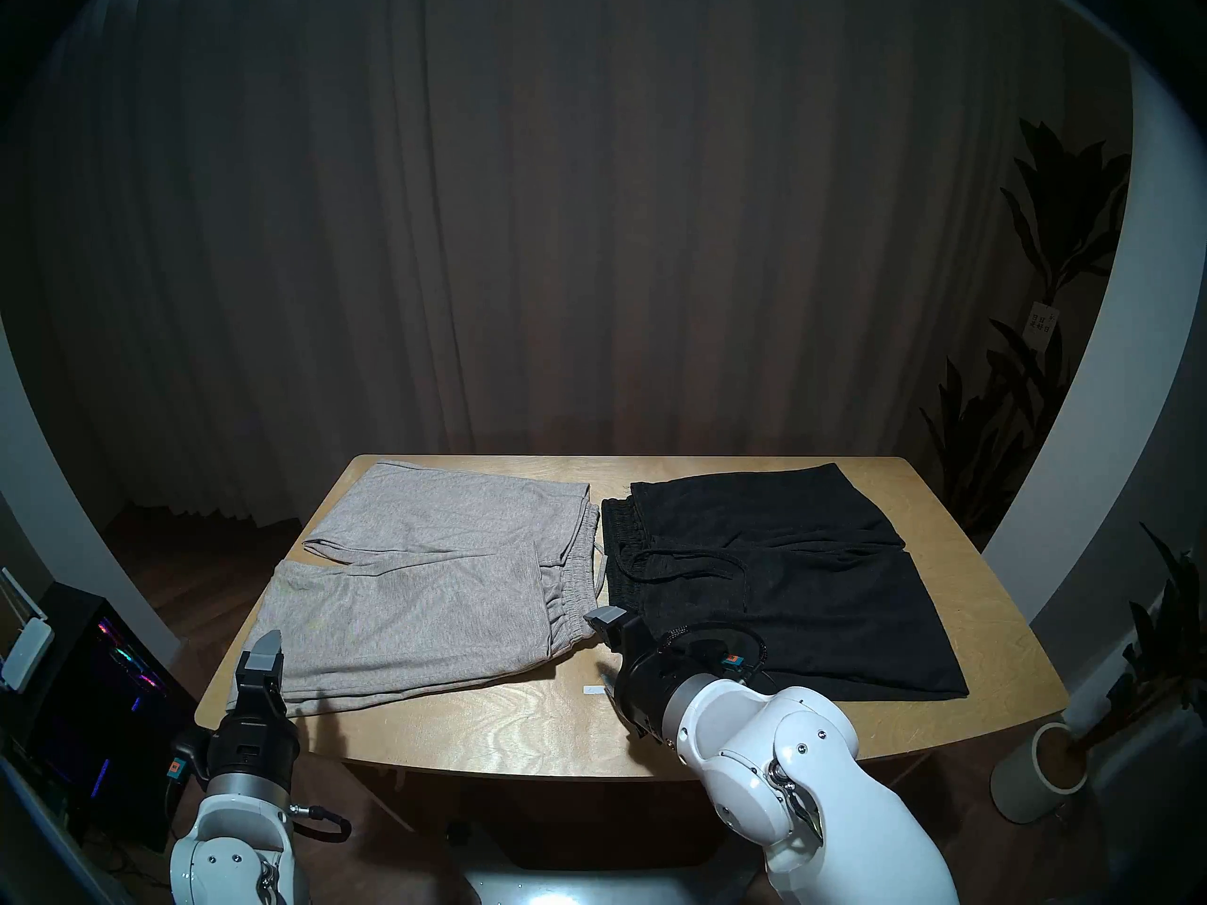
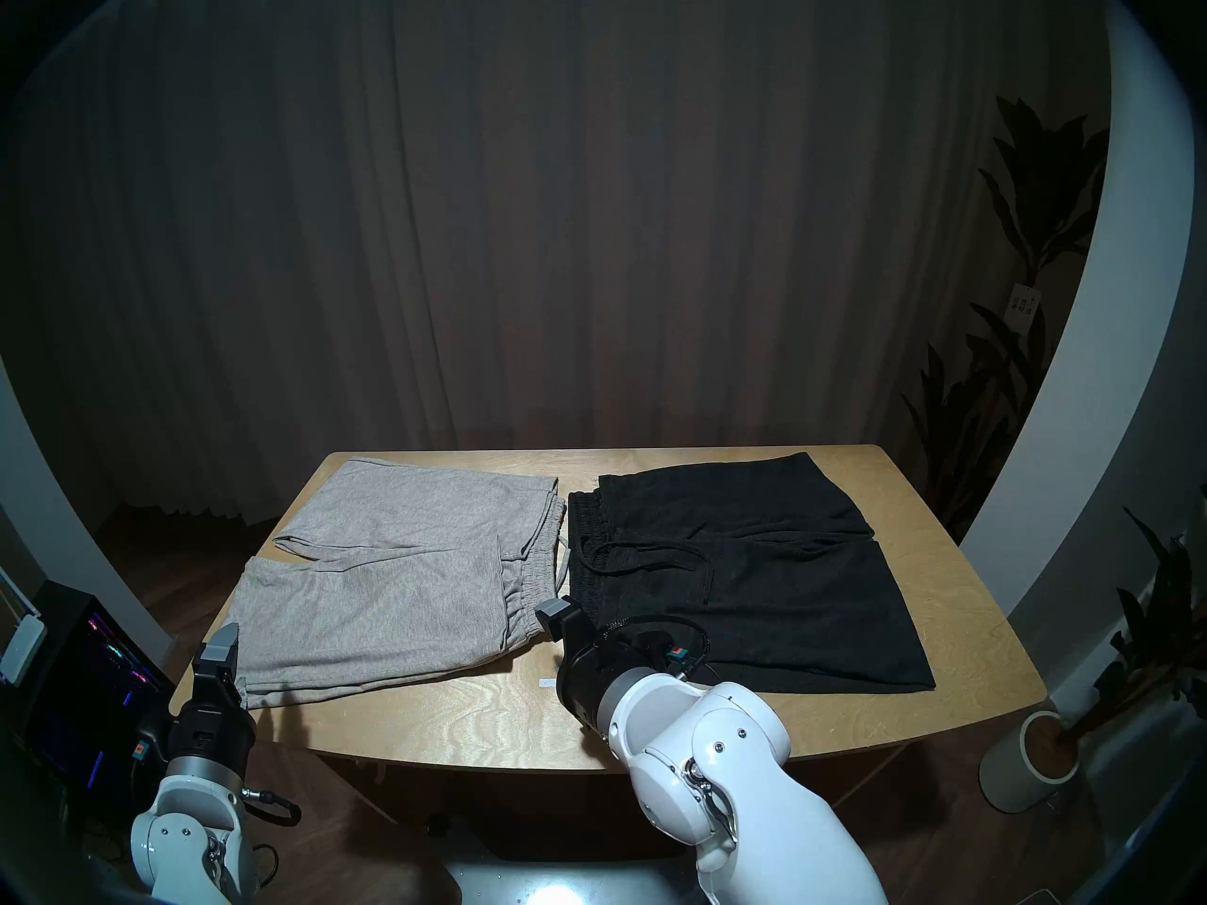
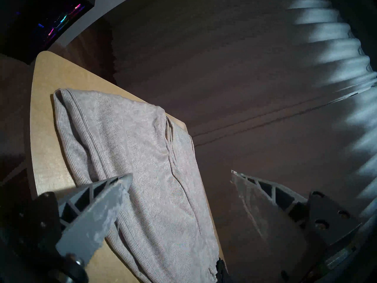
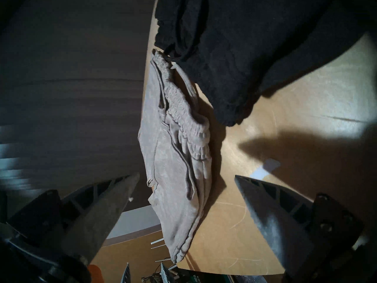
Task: Fold pants twice and stack them
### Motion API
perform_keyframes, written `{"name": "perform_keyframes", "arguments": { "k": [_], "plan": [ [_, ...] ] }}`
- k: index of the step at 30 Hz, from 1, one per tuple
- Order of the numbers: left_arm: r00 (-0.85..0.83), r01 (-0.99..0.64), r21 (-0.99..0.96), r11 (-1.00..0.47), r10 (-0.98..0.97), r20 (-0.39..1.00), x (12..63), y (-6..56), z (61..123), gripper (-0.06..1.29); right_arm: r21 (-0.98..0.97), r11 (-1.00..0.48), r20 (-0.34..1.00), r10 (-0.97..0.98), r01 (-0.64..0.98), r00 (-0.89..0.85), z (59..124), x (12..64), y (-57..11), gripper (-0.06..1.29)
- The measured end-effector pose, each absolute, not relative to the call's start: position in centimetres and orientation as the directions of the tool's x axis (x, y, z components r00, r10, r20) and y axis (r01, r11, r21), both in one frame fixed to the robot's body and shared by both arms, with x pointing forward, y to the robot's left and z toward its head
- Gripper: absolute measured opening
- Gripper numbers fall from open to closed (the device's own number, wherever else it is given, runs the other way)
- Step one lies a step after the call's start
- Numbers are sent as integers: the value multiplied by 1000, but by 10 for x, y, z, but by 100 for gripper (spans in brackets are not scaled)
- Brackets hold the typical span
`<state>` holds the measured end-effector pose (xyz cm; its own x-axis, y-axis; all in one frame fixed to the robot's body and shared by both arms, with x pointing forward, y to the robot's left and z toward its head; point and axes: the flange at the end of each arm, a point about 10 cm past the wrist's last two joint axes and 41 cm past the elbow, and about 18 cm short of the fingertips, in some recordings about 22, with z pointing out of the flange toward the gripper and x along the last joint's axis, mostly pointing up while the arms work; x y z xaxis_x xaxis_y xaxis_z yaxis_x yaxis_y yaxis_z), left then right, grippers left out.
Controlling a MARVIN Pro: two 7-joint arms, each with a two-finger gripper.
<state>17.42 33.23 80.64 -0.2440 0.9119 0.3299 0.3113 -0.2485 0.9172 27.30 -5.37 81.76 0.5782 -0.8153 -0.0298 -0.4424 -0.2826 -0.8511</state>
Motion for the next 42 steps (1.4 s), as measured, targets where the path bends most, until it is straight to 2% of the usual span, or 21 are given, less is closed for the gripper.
{"name": "perform_keyframes", "arguments": {
  "k": [18, 42],
  "plan": [
    [-198, 422, 891, -168, 942, 271, 172, 343, 790, 123, -769, -295, -58, -851, -567, 522, 807, 279, -27, 123],
    [-218, 543, 827, -146, 926, 307, 185, 370, 778, 120, -733, -268, -110, -860, -625, 498, 806, 294, -12, 122]
  ]
}}
